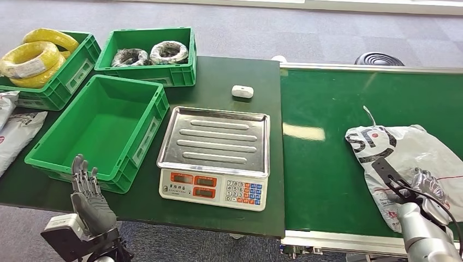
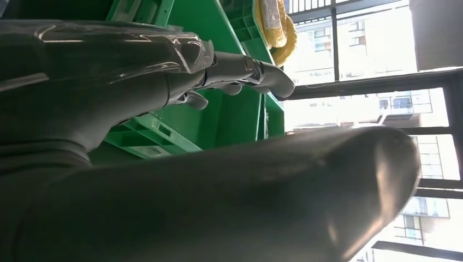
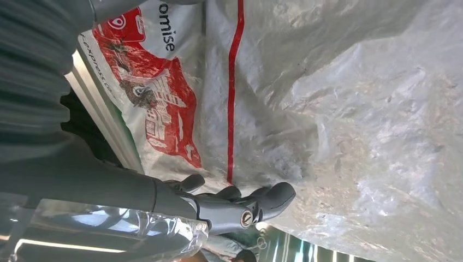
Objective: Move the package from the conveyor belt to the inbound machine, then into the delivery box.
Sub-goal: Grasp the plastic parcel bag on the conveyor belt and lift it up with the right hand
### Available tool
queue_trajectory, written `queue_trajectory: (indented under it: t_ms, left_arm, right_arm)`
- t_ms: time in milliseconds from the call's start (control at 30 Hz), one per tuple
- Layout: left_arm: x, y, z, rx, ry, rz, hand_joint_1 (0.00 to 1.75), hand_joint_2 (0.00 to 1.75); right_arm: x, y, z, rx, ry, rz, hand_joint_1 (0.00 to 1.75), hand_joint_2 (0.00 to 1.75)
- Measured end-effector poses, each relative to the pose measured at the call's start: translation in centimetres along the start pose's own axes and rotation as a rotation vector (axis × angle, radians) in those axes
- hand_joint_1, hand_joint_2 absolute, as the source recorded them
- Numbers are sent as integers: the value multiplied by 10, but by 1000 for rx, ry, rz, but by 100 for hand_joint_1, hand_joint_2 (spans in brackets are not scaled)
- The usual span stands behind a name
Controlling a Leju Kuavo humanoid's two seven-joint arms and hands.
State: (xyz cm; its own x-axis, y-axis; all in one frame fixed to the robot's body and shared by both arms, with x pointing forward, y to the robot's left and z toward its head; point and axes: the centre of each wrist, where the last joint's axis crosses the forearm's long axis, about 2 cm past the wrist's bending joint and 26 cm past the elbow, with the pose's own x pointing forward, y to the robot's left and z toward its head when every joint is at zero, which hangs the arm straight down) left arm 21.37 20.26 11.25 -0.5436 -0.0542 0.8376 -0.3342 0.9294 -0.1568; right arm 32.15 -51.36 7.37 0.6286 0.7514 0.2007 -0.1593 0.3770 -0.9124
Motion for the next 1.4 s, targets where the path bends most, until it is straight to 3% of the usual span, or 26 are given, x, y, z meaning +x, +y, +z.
queue_trajectory:
  t_ms: [133, 767, 867, 1100, 1267, 1400]
  left_arm:
    - [0, 1, 0, 6, 0, -5, 0, 0]
    - [8, 12, -7, 63, -36, -29, 0, 0]
    - [9, 13, -6, 71, -37, -33, 0, 0]
    - [11, 12, -1, 86, -31, -43, 0, 0]
    - [11, 10, 0, 92, -27, -49, 0, 0]
    - [11, 5, 1, 87, -22, -46, 0, 0]
  right_arm:
    - [3, 5, 2, 4, 12, 2, 171, 175]
    - [38, -6, 2, -182, -106, 12, 175, 175]
    - [49, -12, 3, -317, -157, 29, 175, 175]
    - [103, -43, 26, -788, -342, 105, 170, 175]
    - [141, -55, 57, -940, -460, 96, 167, 175]
    - [187, -58, 91, -989, -551, 66, 167, 175]
